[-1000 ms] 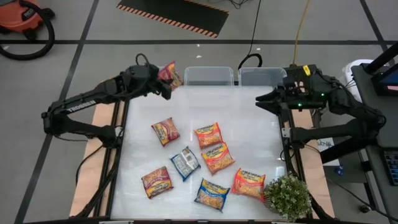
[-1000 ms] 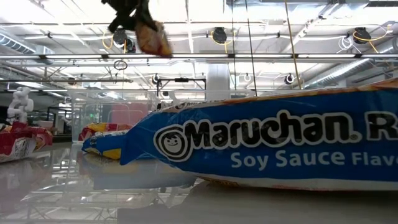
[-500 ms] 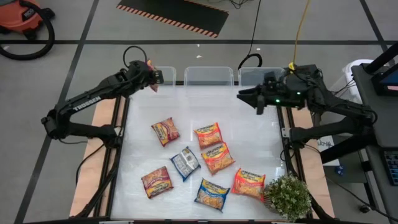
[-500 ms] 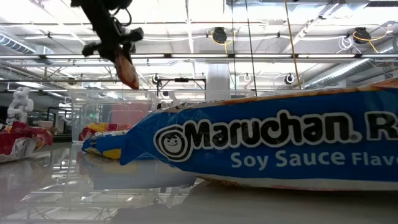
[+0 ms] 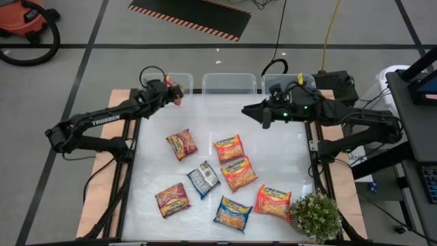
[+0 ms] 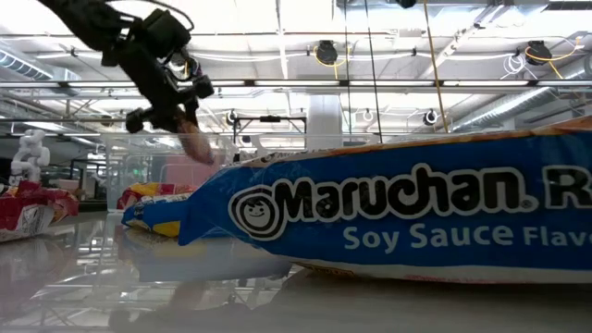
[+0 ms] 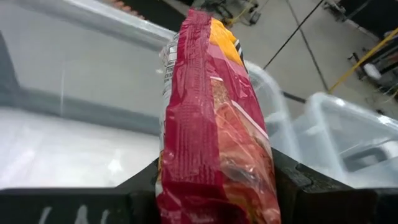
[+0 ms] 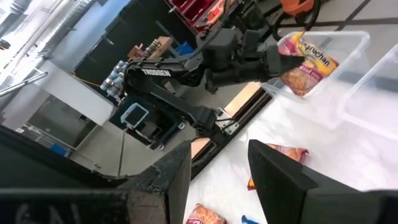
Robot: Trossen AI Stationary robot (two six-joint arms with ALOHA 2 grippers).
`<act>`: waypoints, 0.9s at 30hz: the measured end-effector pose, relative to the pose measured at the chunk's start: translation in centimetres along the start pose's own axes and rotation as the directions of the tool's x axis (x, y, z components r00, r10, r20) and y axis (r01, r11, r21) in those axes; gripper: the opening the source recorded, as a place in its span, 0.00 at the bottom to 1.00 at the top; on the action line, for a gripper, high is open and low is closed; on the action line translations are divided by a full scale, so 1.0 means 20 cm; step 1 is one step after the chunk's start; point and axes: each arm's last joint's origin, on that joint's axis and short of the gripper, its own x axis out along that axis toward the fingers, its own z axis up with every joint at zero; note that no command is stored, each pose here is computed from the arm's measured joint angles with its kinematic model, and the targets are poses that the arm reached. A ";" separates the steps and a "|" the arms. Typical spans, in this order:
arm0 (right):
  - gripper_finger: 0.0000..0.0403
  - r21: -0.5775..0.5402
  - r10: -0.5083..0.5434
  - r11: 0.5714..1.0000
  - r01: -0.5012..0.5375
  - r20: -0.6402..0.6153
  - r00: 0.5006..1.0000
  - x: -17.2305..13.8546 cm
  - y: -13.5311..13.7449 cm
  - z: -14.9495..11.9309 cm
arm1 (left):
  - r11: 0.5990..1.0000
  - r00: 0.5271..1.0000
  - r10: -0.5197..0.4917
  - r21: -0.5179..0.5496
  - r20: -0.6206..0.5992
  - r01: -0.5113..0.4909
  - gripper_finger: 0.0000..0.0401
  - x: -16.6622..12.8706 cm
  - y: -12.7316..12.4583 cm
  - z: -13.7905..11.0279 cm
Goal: Sort Maruchan noodles
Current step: Put the middle red noodle pack into the left transparent bin, then put the top orange noodle pack into the right transparent bin
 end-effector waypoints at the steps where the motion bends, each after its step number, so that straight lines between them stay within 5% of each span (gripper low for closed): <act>1: 0.39 0.001 0.006 1.000 -0.006 0.002 1.000 0.02 0.00 0.00 | 1.000 1.000 -0.015 -0.015 0.001 0.015 0.37 0.01 0.01 -0.01; 9: 0.39 0.003 0.029 1.000 -0.029 0.045 0.999 0.08 0.02 0.00 | 1.000 1.000 0.006 -0.002 -0.016 -0.006 0.39 0.03 0.07 -0.07; 18: 0.39 -0.005 0.030 1.000 -0.030 0.049 0.998 0.08 0.02 0.00 | 1.000 1.000 0.019 -0.020 0.000 -0.019 0.60 0.04 0.09 -0.05; 27: 0.39 -0.029 0.034 0.999 -0.033 0.048 0.998 0.07 0.02 0.00 | 0.993 0.992 -0.117 0.014 0.051 0.116 0.65 -0.07 0.06 0.06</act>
